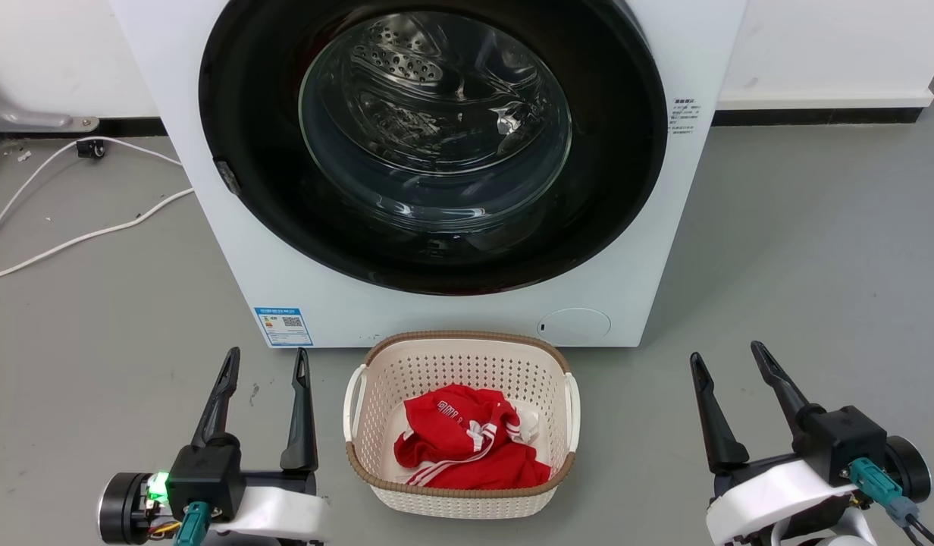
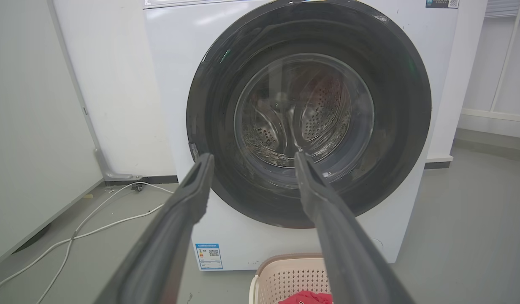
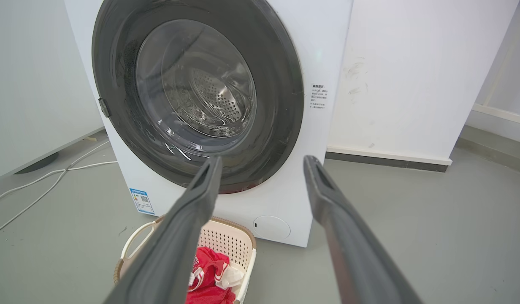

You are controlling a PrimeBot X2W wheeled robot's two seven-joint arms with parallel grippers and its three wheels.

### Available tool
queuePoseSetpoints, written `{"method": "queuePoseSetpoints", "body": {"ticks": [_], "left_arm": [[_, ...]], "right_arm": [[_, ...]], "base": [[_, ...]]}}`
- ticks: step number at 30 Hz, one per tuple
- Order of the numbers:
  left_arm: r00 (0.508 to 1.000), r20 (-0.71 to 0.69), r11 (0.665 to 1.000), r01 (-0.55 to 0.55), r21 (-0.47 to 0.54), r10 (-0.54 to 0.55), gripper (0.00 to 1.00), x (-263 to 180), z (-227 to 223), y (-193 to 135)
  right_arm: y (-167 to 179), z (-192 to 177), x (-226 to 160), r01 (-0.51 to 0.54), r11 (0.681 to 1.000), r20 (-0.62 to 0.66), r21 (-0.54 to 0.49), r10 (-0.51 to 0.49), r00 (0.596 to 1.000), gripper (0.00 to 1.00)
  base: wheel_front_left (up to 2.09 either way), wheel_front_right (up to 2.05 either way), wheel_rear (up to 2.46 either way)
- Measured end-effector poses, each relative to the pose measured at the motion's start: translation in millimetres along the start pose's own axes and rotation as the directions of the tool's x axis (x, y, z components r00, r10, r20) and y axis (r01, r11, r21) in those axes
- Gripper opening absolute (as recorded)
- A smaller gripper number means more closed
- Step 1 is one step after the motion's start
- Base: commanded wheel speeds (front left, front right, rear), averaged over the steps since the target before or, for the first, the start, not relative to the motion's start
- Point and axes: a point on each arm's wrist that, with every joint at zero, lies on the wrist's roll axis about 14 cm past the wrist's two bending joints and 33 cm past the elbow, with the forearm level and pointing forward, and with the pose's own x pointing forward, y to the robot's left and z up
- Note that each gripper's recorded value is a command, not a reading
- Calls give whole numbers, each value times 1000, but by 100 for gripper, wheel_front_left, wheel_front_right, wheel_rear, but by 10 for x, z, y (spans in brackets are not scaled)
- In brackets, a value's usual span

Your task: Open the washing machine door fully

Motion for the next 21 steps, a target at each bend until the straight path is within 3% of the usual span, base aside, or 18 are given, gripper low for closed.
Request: {"method": "queuePoseSetpoints", "body": {"ticks": [6, 7, 9, 17, 19, 21], "left_arm": [[1000, -3, 1000, -1, -5, 1, 100, -1, -10, 3], [1000, -4, 1000, -1, -6, 1, 100, -2, -12, 4], [1000, -4, 1000, -3, -7, 3, 100, -2, -14, 5], [1000, -11, 1000, -5, -12, 5, 100, -2, -38, 7], [1000, -13, 1000, -7, -13, 6, 100, -3, -42, 12], [1000, -14, 1000, -7, -14, 7, 100, -2, -47, 14]], "right_arm": [[-2, -7, -1, 1, 1000, -2, 2, -1, 1000, 100], [-3, -11, -1, 1, 1000, -4, 4, -1, 1000, 62], [-2, -23, -1, 2, 1000, -10, 12, -2, 1000, 0], [-13, -15, 5, 10, 998, 3, 69, -10, 1000, 0], [-49, 8, 3, 28, 981, 27, 193, -34, 999, 0], [-104, 10, -3, 52, 937, 44, 346, -72, 996, 0]], "base": [[0, 0, 0], [0, 0, 0], [0, 0, 0], [0, 0, 0], [0, 0, 0], [0, 0, 0]]}}
